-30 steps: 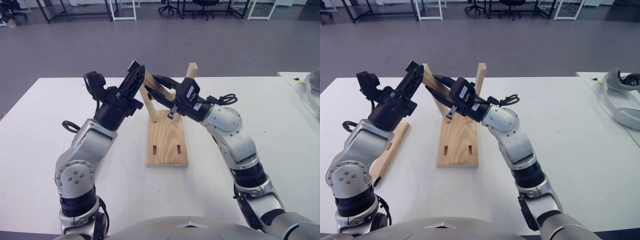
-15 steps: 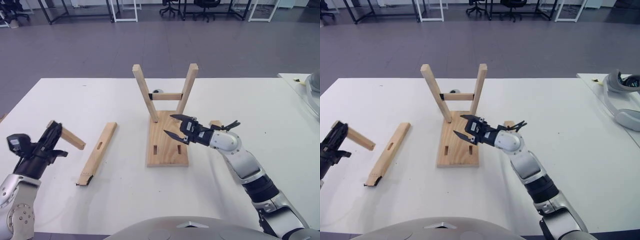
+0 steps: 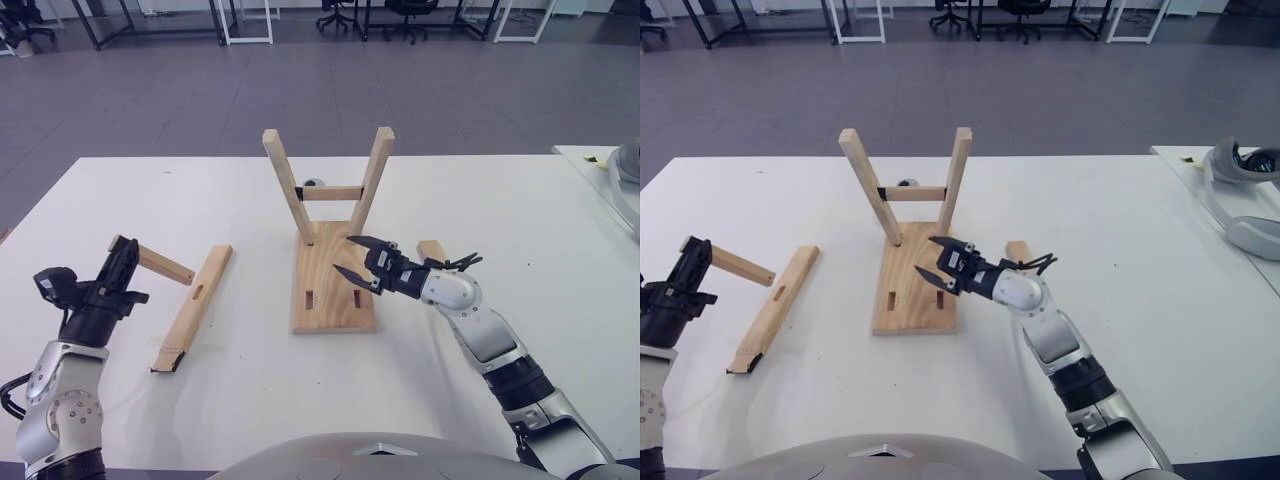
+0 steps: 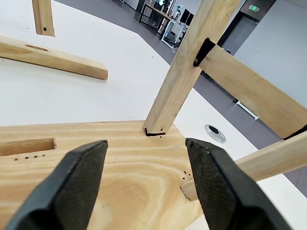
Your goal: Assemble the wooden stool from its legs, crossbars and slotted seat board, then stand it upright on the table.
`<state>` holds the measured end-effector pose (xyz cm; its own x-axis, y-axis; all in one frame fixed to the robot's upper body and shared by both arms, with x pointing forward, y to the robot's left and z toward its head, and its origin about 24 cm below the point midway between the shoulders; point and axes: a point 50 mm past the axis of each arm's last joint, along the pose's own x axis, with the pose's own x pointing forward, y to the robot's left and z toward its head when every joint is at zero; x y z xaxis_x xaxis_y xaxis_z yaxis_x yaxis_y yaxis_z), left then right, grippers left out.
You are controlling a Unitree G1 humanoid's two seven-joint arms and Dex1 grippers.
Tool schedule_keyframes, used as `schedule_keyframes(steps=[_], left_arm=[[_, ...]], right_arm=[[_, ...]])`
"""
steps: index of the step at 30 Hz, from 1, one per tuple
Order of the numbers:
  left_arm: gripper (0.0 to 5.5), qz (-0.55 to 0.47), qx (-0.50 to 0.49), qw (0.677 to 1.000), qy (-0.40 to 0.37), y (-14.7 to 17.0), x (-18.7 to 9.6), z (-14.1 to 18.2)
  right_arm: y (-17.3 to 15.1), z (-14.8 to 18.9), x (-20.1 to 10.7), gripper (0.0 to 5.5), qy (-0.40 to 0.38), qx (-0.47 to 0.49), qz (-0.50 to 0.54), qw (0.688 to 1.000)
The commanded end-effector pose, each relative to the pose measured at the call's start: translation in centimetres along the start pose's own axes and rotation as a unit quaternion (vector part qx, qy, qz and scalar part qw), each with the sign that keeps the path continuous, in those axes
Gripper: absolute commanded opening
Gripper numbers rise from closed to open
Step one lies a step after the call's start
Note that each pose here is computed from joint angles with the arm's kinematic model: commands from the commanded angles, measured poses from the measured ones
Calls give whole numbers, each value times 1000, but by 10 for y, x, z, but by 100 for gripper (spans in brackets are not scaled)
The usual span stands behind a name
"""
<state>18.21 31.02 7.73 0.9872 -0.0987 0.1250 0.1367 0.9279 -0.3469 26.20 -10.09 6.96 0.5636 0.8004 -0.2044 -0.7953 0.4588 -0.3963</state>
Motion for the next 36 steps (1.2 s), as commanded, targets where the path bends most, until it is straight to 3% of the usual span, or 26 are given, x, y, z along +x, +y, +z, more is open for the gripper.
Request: schedule_keyframes(steps=[1, 17, 23, 28, 36], left_arm=[[40, -2, 11, 1000, 22, -1, 0, -10], [40, 23, 55, 996, 72, -9, -21, -14], [40, 37, 114, 981, 155, -22, -19, -26], [40, 70, 117, 970, 201, -37, -32, -49], [40, 104, 81, 961, 242, -36, -47, -86]], right_arm=[[1, 0, 0, 305, -2, 0, -6, 1000], [2, 1, 4, 305, -6, -4, 2, 1000], [2, 0, 4, 305, -1, -14, 0, 1000], [3, 0, 6, 305, 0, -19, 2, 1000], [1, 0, 6, 305, 4, -29, 6, 1000]])
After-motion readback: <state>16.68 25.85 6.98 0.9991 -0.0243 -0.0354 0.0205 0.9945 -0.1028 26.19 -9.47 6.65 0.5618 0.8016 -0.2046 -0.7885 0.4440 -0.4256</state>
